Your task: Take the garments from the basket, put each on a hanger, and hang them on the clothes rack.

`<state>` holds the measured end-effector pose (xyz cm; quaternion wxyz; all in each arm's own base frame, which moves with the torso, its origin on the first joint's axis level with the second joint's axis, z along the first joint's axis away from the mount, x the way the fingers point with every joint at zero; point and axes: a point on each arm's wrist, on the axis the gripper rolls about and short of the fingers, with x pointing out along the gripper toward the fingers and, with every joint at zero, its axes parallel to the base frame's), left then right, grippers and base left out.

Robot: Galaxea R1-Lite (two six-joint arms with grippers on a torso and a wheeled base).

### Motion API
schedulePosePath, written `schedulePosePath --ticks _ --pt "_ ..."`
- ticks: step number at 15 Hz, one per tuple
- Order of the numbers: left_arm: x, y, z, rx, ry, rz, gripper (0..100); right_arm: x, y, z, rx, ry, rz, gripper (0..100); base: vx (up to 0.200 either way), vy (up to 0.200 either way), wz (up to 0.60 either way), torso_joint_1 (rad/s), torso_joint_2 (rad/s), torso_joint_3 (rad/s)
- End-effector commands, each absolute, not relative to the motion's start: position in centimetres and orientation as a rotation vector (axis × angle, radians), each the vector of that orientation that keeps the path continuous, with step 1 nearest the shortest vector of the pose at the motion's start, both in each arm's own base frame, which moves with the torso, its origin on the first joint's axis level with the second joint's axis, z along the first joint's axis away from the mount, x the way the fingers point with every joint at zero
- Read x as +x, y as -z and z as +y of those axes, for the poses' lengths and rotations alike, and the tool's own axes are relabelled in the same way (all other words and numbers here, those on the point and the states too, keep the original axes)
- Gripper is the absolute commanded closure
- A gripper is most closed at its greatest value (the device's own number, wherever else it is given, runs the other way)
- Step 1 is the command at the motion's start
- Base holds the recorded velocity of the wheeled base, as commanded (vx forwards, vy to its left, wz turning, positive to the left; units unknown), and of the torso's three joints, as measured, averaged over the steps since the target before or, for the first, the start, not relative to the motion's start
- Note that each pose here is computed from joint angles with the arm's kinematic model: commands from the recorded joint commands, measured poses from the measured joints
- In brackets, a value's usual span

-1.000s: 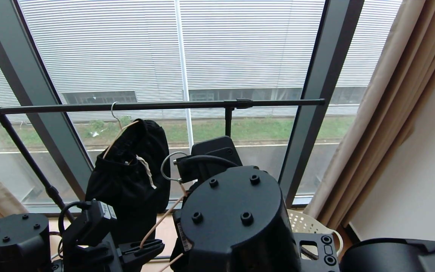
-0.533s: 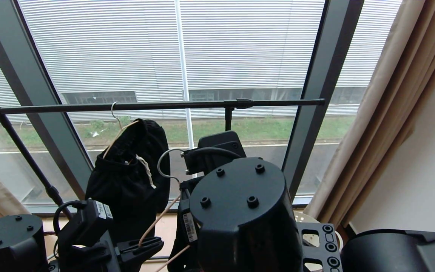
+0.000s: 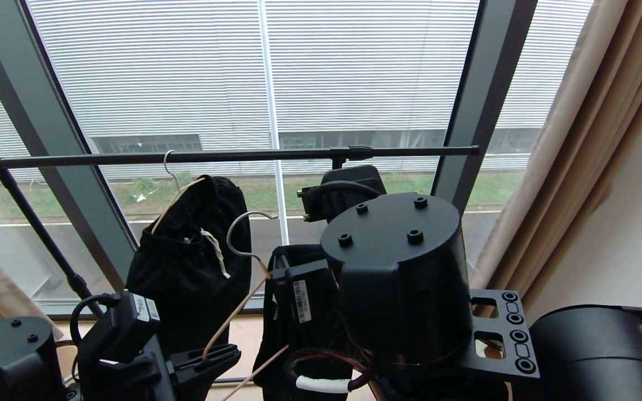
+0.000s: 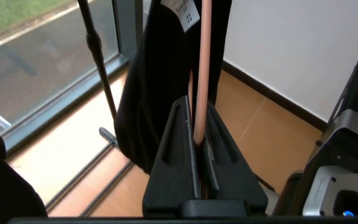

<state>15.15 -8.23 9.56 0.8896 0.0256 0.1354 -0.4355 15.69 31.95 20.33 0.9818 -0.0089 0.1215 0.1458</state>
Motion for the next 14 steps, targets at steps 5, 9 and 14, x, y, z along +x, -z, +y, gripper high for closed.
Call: schedulePosePath --ticks 5,9,14 --pt "15.3 -9.8 -8.1 0.052 0.897 0.250 100 15.2 -20.7 31.5 -0.021 -0.300 0.244 0 0.000 0.000 0.00 0.000 0.00 0.000" --pt "15.3 -10.0 -8.1 0.051 0.892 0.229 100 13.9 -21.1 30.8 -0.053 -0.335 0.236 0 0.000 0.000 0.00 0.000 0.00 0.000" --pt "15.3 -10.1 -8.1 0.051 0.892 0.227 100 12.8 -20.9 29.3 -0.125 -0.424 0.254 0 0.000 0.000 0.00 0.000 0.00 0.000"
